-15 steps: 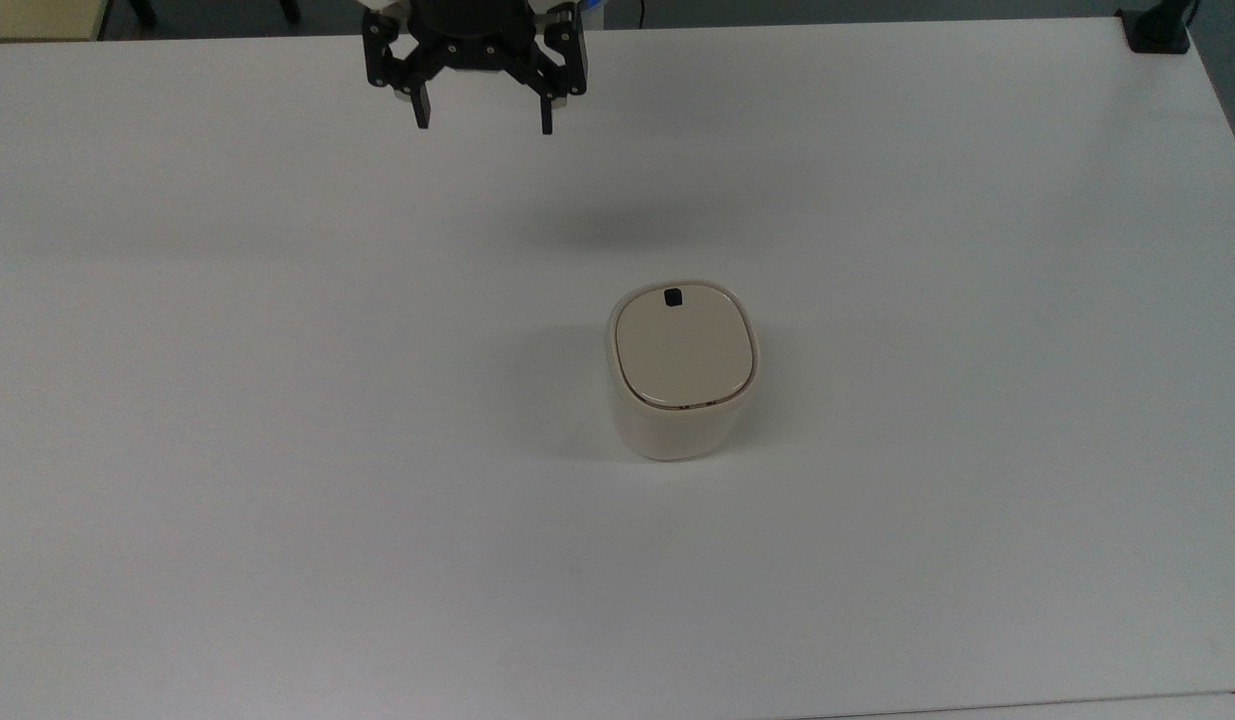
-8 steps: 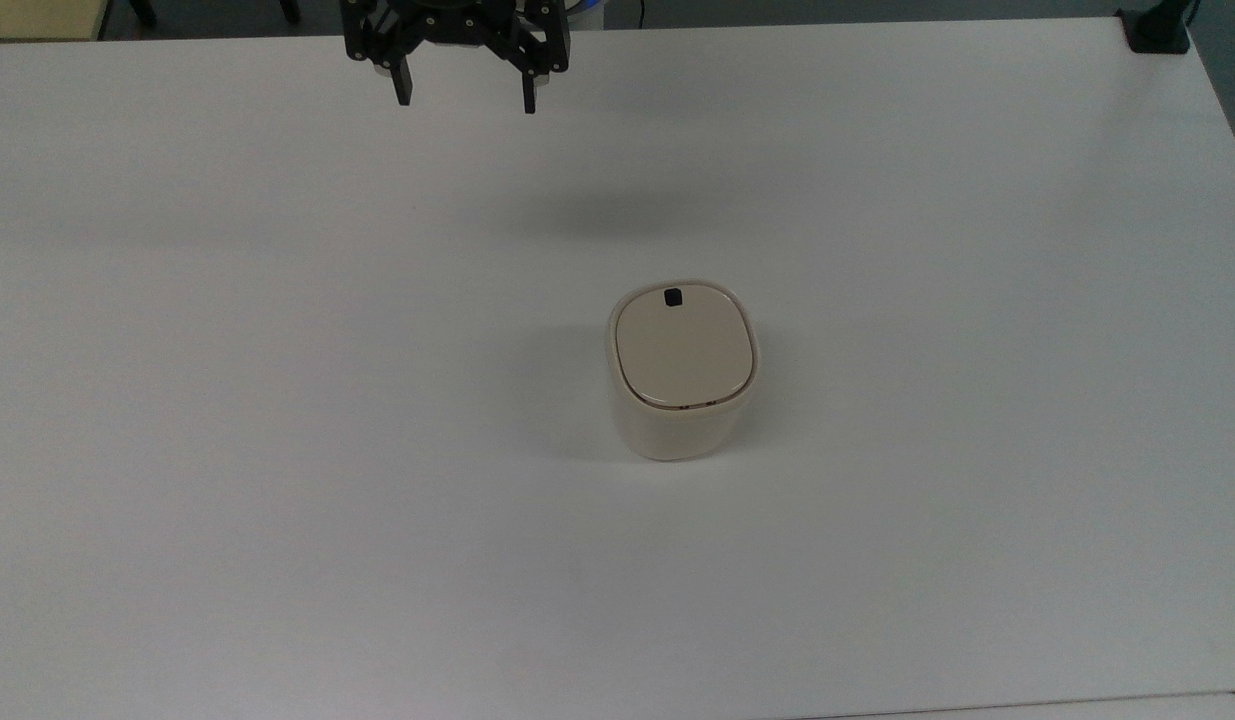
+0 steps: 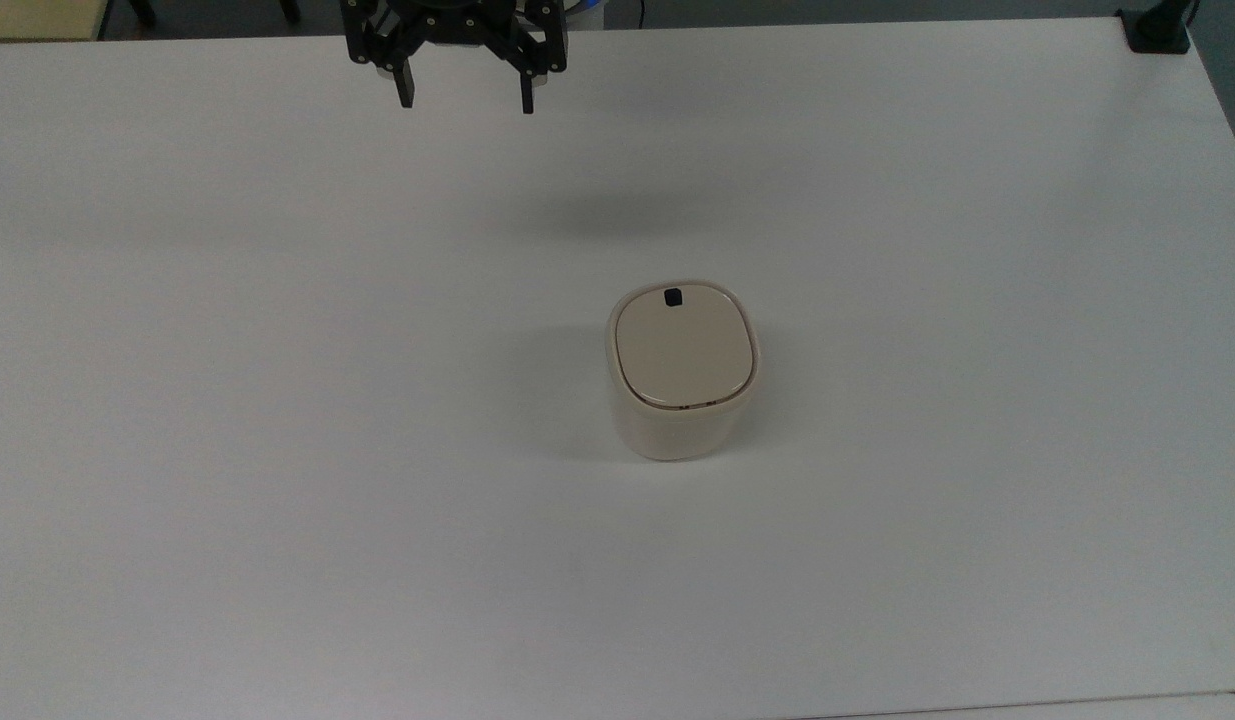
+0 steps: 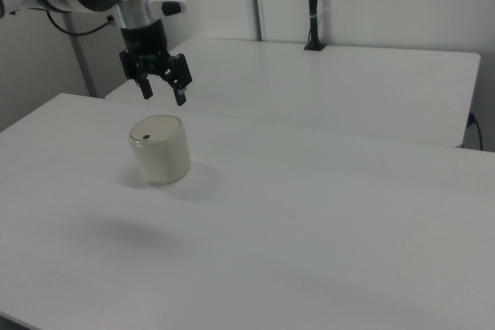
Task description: Open the trash bin
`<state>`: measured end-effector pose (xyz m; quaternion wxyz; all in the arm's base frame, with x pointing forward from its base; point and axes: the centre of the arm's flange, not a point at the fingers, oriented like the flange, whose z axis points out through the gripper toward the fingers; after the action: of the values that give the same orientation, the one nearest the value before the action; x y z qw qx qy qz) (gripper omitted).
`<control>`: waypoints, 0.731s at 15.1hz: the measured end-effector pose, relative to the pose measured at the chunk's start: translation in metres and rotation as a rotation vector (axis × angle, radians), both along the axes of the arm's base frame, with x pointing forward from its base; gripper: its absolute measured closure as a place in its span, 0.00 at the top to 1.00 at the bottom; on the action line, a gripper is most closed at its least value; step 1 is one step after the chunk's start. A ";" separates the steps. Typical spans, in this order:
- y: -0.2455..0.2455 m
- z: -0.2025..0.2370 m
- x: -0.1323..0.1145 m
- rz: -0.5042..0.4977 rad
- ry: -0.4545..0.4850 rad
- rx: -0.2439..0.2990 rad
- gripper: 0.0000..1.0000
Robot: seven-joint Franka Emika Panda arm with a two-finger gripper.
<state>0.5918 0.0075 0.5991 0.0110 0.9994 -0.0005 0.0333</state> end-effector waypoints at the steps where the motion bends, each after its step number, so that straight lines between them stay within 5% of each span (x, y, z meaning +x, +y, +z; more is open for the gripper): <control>1: 0.000 0.000 0.000 0.005 0.000 0.000 0.89; 8: 0.003 -0.004 0.001 0.019 0.009 -0.001 0.13; 11: 0.004 -0.007 0.002 0.042 0.014 -0.002 0.01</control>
<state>0.5935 0.0112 0.5923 0.0115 0.9994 0.0206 0.0265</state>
